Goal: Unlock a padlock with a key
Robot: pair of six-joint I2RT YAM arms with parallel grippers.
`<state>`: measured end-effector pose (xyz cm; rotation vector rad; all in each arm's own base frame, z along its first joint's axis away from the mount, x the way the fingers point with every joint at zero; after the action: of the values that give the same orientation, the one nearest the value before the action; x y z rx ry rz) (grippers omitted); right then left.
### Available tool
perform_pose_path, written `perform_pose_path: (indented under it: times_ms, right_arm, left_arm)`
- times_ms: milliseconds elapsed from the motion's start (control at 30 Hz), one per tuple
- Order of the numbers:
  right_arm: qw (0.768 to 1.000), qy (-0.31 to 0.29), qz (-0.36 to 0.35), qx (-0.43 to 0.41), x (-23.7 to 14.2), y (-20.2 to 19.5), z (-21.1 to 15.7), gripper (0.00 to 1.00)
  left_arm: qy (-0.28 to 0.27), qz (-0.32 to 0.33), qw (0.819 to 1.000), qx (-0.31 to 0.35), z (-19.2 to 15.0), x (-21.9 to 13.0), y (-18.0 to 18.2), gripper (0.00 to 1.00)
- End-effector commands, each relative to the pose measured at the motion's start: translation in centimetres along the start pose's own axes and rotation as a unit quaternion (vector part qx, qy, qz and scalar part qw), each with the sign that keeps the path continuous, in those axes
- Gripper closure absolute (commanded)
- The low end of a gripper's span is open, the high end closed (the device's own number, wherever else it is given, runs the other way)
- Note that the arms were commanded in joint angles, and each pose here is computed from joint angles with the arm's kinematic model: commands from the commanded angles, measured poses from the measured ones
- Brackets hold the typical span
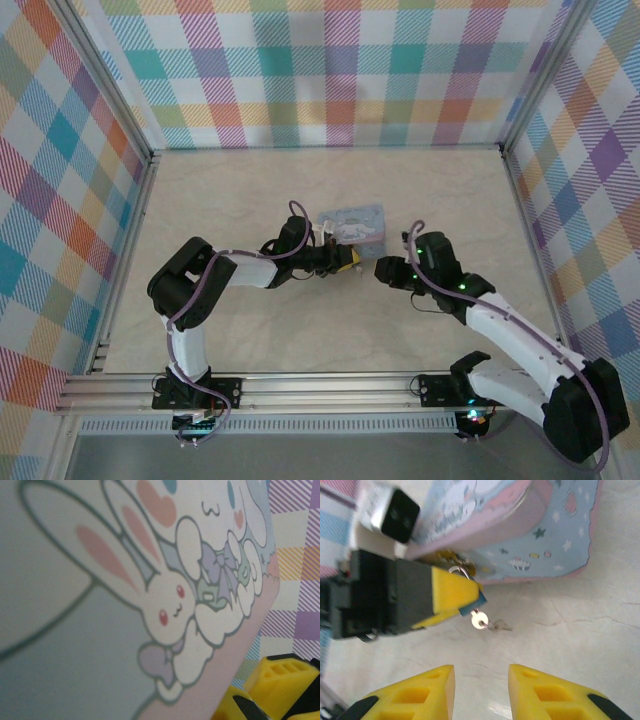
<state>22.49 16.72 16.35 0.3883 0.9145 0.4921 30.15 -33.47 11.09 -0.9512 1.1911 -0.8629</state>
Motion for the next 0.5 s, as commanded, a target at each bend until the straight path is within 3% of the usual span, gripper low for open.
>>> perform_pose_path:
  times_ms: [0,467]
  right_arm:
    - [0.991,0.037,-0.078,-0.102,0.2,-0.7,-0.8,0.66]
    - [0.964,0.065,-0.123,-0.227,4.4,1.9,0.2,0.62]
  left_arm:
    - [0.007,-0.028,0.999,0.026,-0.1,-0.5,-2.4,1.0]
    - [0.014,-0.036,0.999,0.027,0.0,-0.5,-3.2,1.0]
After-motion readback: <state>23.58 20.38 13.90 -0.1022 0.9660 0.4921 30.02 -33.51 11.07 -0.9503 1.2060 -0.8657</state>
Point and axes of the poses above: each hand's point on the last joint's axis, 136 mm out from that joint toward the fingers, its own x axis out along the fingers, its own y axis along the line the jaws close on, z = x × y, the point moved 4 cm from there along -x, back along the fingers, and after that the axes turned 4 degrees about -x, right-handed, at the moved point
